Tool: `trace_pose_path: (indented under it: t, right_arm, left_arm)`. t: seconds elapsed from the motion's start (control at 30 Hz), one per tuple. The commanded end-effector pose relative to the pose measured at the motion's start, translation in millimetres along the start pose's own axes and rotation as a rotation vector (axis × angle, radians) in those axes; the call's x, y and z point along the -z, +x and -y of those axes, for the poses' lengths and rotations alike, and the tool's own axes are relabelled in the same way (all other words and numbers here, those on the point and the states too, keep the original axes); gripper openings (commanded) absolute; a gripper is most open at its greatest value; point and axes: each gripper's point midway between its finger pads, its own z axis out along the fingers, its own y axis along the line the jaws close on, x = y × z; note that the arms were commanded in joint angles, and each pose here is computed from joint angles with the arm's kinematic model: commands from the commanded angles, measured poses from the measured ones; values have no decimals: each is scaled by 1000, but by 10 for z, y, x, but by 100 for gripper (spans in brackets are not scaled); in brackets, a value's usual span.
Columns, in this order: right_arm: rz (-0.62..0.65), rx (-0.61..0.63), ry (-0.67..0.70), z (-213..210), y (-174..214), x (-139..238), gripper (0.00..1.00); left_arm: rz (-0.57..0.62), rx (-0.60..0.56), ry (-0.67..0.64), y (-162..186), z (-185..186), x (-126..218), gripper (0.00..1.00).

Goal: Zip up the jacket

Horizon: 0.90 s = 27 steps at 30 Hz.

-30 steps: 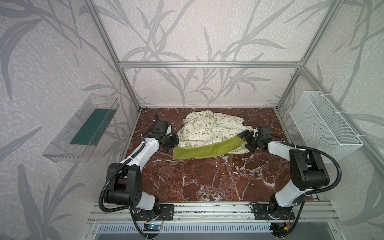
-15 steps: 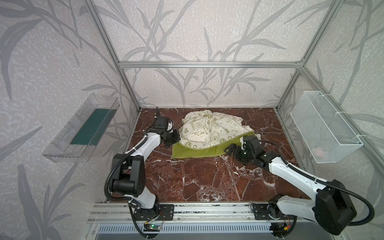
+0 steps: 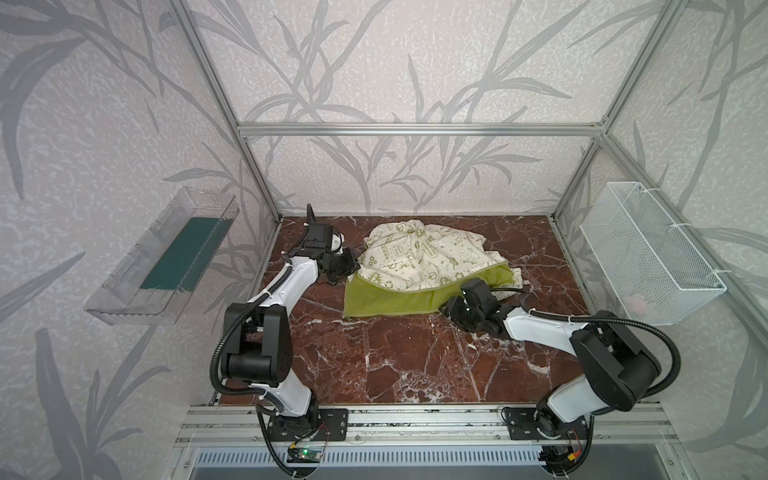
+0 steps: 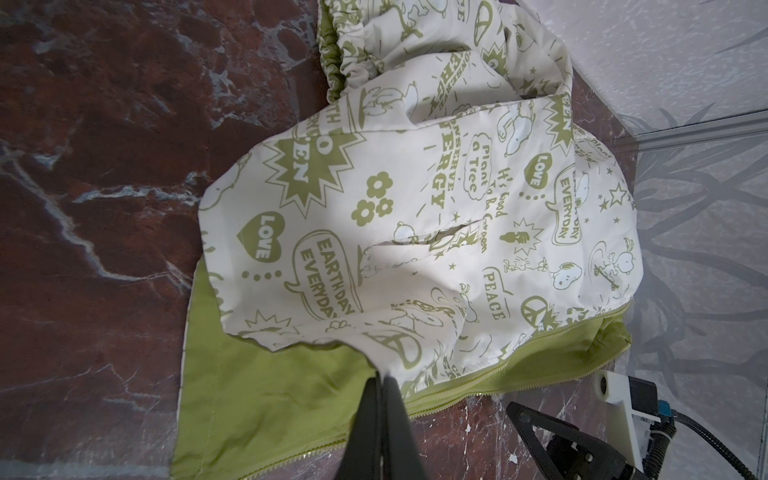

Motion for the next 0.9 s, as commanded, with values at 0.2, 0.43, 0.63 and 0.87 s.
trace_pose_path:
  t: [0.2,0.43,0.63,0.87]
  right_arm:
    - [116,-70,-61,-47,-327,-202,53]
    - [160,-52,-87,-98,-518,-88,24]
    - [287,4,-65,-138,-649,672,0]
    - [457,3,-6,143,-919,1922,0]
  left_arm:
    - [1,11,9,-55,4,43,0]
    - [22,12,16,-105,43,94,0]
    - [72,-12,48,-213,175,218,0]
    - [141,-2,87,-373,288,269,0]
